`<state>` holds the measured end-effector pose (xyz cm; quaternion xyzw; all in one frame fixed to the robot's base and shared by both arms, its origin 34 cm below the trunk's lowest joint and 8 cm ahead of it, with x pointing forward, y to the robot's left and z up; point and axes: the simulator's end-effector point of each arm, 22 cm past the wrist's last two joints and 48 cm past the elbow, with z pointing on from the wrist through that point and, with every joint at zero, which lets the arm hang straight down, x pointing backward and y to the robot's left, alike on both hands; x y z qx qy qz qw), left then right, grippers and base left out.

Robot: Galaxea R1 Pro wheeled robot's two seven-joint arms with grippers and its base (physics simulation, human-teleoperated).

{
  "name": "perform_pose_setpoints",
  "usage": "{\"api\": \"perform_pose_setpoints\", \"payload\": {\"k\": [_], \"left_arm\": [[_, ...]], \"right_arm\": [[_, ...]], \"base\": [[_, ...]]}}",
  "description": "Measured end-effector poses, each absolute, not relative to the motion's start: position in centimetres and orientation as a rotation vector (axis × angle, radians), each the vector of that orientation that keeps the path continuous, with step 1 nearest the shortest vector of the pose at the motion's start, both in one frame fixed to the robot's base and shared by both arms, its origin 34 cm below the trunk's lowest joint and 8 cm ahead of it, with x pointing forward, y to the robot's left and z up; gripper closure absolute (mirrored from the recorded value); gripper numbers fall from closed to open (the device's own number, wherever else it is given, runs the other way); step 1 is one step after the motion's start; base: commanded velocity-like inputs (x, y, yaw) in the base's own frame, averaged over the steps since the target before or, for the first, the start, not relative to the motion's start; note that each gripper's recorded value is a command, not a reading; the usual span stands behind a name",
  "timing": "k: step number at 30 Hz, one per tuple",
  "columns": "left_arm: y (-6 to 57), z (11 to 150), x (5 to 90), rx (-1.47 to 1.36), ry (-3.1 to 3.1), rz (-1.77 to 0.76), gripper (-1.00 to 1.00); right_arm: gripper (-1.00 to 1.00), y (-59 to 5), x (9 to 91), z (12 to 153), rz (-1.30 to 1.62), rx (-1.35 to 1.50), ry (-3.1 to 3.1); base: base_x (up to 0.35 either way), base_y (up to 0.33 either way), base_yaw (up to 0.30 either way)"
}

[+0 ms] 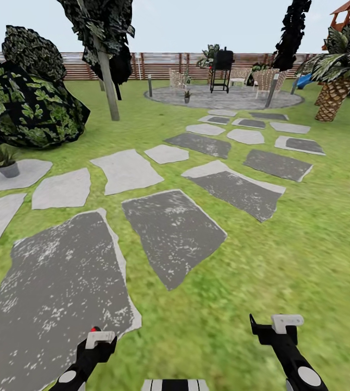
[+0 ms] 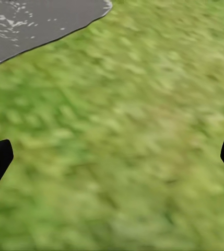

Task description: Pick up the pesticide atomizer in the garden and spray insectifuge to fully cover both potted plants in the garden.

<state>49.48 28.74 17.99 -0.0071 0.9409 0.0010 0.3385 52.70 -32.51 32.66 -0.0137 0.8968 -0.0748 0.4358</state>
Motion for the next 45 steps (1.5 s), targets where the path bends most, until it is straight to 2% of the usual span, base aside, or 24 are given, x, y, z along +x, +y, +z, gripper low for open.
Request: {"api": "perform_pose_setpoints", "payload": {"k": [8, 26, 35, 45], "left_arm": [[28.84, 18.02, 49.52, -0.028, 2.449, 0.004, -1.0], [29.17, 18.03, 49.51, -0.045, 2.448, 0.016, -1.0], [29.21, 18.03, 49.51, -0.048, 2.448, 0.017, -1.0], [29.12, 18.04, 49.51, -0.049, 2.448, 0.016, -1.0]], "right_arm": [[-1.0, -32.49, 52.7, 32.65, -0.186, -0.034, 2.232], [-1.0, -32.45, 52.71, 32.65, -0.185, -0.035, 2.232], [-1.0, -32.44, 52.73, 32.7, -0.185, -0.035, 2.231], [-1.0, -32.42, 52.74, 32.73, -0.184, -0.035, 2.23]], "base": [[0.003, 0.0, 0.028], [0.074, -0.05, 0.218], [0.015, -0.01, 0.031], [0.136, -0.197, 0.047]]}}
